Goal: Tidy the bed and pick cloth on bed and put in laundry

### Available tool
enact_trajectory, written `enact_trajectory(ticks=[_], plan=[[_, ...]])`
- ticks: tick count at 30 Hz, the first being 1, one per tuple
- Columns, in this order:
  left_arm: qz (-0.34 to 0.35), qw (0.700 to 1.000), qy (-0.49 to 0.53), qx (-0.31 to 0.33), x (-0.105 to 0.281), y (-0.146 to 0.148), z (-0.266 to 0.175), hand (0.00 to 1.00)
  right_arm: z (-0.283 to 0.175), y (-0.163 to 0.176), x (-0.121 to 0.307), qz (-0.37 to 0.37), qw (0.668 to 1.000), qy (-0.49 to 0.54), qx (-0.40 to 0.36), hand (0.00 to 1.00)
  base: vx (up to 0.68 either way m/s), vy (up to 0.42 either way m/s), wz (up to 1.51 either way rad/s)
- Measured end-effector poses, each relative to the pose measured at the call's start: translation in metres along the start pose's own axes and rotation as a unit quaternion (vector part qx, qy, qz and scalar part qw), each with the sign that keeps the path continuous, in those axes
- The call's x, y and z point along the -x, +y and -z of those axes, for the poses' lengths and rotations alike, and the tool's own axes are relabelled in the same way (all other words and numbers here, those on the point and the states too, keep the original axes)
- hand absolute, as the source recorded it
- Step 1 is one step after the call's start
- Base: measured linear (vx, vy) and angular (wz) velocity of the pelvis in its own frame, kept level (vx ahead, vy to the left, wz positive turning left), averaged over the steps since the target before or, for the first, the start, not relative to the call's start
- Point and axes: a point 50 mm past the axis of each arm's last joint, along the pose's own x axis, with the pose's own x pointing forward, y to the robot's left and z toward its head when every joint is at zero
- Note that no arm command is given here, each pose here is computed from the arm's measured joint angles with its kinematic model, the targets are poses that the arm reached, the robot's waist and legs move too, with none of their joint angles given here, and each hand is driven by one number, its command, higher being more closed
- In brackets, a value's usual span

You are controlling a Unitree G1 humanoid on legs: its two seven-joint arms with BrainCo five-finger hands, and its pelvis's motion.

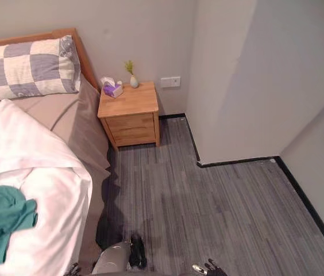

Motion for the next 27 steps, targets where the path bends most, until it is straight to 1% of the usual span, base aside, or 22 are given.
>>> enact_trajectory(ticks=[3,4,5,8,9,10,13,17,18,20,21,22,23,25,27], plan=[[-0.001,0.999,0.015,0.030,0.001,0.001,0.005,0.00,0.001,0.004,0.000,0.005,1.000,-0.012,-0.019,0.00,0.49,0.381,-0.10],[-0.002,0.999,0.020,0.028,0.002,0.002,0.007,0.00,0.003,0.005,0.000,0.008,0.999,-0.012,-0.028,0.00,0.54,0.354,0.33],[0.001,0.999,0.040,0.007,0.002,0.006,0.013,0.00,0.003,0.003,0.001,0.023,0.999,-0.017,-0.044,0.00,0.44,0.264,0.49],[0.016,0.996,0.083,-0.031,0.004,0.015,0.024,0.00,-0.003,0.005,-0.002,0.020,0.998,-0.023,-0.055,0.00,0.26,0.155,0.93],[0.023,0.993,0.103,-0.057,0.005,0.017,0.029,0.00,-0.005,0.005,-0.002,0.016,0.998,-0.020,-0.060,0.00,-0.03,0.034,1.18],[0.024,0.992,0.107,-0.066,0.005,0.019,0.030,0.00,-0.007,0.005,-0.003,0.015,0.997,-0.022,-0.066,0.00,-0.13,-0.001,1.38],[0.041,0.984,0.121,-0.125,0.004,0.021,0.028,0.00,-0.024,0.003,-0.008,0.012,0.994,-0.034,-0.104,0.00,-0.26,0.012,1.38],[0.059,0.977,0.113,-0.170,0.001,0.024,0.017,0.00,-0.026,0.007,-0.011,0.008,0.988,-0.034,-0.147,0.00,-0.19,-0.086,0.76],[0.058,0.977,0.112,-0.174,0.001,0.027,0.016,0.00,-0.025,0.009,-0.011,0.005,0.988,-0.031,-0.150,0.00,0.10,-0.252,0.09],[0.086,0.975,0.104,-0.174,0.000,0.007,0.018,0.00,-0.032,0.000,-0.011,0.016,0.988,-0.032,-0.147,0.00,0.26,-0.252,-0.15],[0.090,0.974,0.105,-0.177,0.000,0.004,0.019,0.00,-0.033,0.000,-0.011,0.016,0.989,-0.032,-0.145,0.00,0.24,-0.202,-0.24],[0.102,0.974,0.108,-0.173,0.000,-0.007,0.023,0.00,-0.035,0.001,-0.012,0.015,0.989,-0.032,-0.140,0.00,0.17,-0.153,-0.16],[0.101,0.973,0.113,-0.173,0.001,-0.010,0.026,0.00,-0.035,0.002,-0.012,0.014,0.989,-0.030,-0.143,0.00,0.17,-0.165,-0.04],[0.082,0.977,0.112,-0.160,0.000,-0.005,0.024,0.00,-0.032,0.003,-0.012,0.011,0.989,-0.022,-0.143,0.00,0.09,-0.113,0.27],[0.055,0.984,0.110,-0.128,0.000,0.000,0.024,0.00,-0.023,0.001,-0.010,0.017,0.993,0.000,-0.120,0.00,0.07,-0.094,0.44]])
